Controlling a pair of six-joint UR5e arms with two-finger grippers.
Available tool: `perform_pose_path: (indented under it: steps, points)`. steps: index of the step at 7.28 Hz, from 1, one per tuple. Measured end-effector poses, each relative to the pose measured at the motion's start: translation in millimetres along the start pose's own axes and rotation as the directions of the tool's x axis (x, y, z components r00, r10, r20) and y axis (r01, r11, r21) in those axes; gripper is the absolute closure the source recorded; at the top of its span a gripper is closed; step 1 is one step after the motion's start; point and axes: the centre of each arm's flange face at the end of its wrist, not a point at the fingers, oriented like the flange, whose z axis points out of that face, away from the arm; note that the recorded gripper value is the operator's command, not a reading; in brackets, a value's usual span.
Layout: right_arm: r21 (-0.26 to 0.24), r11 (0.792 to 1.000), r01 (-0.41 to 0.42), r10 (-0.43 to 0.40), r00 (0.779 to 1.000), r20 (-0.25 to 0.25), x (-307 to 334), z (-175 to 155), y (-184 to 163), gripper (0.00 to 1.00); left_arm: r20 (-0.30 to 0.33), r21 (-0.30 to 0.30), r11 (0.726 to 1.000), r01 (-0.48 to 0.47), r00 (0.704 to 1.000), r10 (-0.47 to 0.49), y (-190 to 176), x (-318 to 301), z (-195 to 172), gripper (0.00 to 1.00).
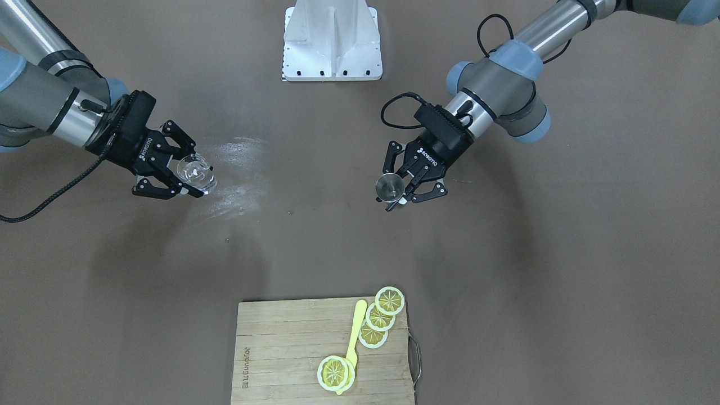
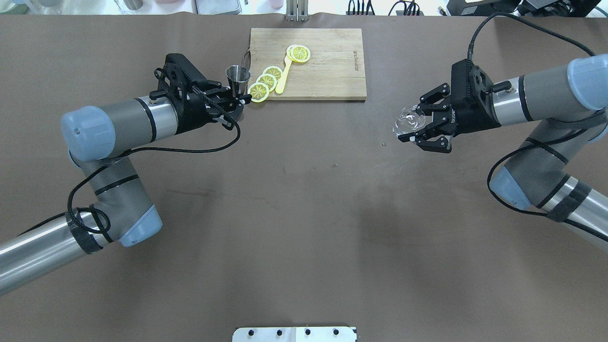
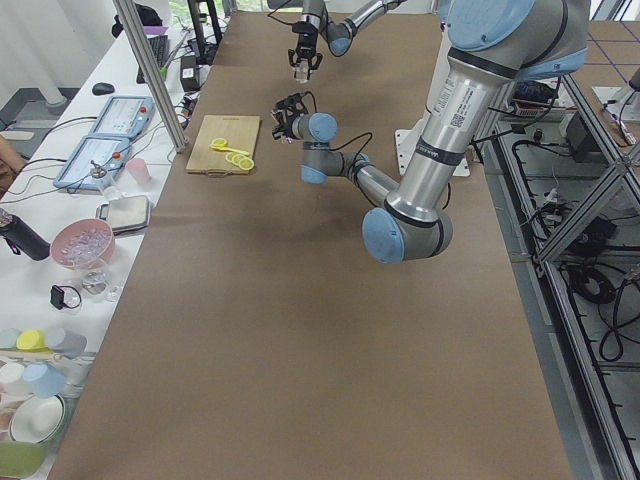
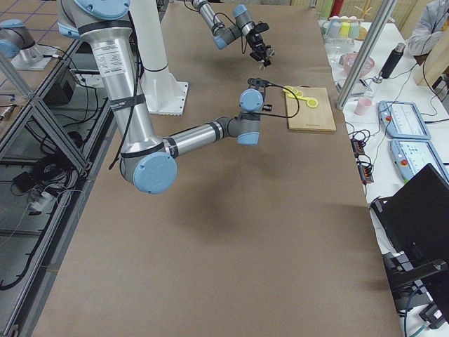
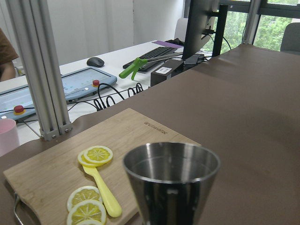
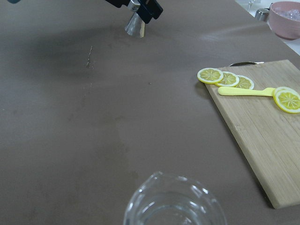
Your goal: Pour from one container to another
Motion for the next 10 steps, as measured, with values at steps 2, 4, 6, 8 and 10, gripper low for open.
perform_pose_path:
  steps: [2, 4, 6, 8, 10]
  points:
    - [-0.012, 1.0, -0.01, 0.01, 1.0, -0.006, 1, -1, 9, 1.0, -0.019, 0.004, 1.0, 0.003, 1.0, -0.003, 12, 18, 5, 1.0]
    - [-0.016, 1.0, -0.013, 0.013, 1.0, -0.01, 1, -3, 12, 1.0, -0.03, 0.038, 0.999, 0.005, 1.0, -0.004, 16, 30, 6, 1.0]
    - [-0.014, 1.0, -0.012, 0.012, 1.0, -0.01, 1, -3, 10, 1.0, -0.037, 0.081, 0.996, -0.024, 0.999, 0.027, 17, 56, 14, 1.0]
    - [-0.014, 1.0, -0.01, 0.01, 1.0, -0.007, -1, 1, 4, 1.0, -0.053, 0.091, 0.995, -0.051, 0.997, 0.056, 6, 81, 47, 1.0]
    - [-0.011, 1.0, -0.004, 0.004, 1.0, -0.003, -6, 9, 1, 1.0, -0.07, 0.098, 0.994, -0.052, 0.996, 0.059, -1, 98, 68, 1.0]
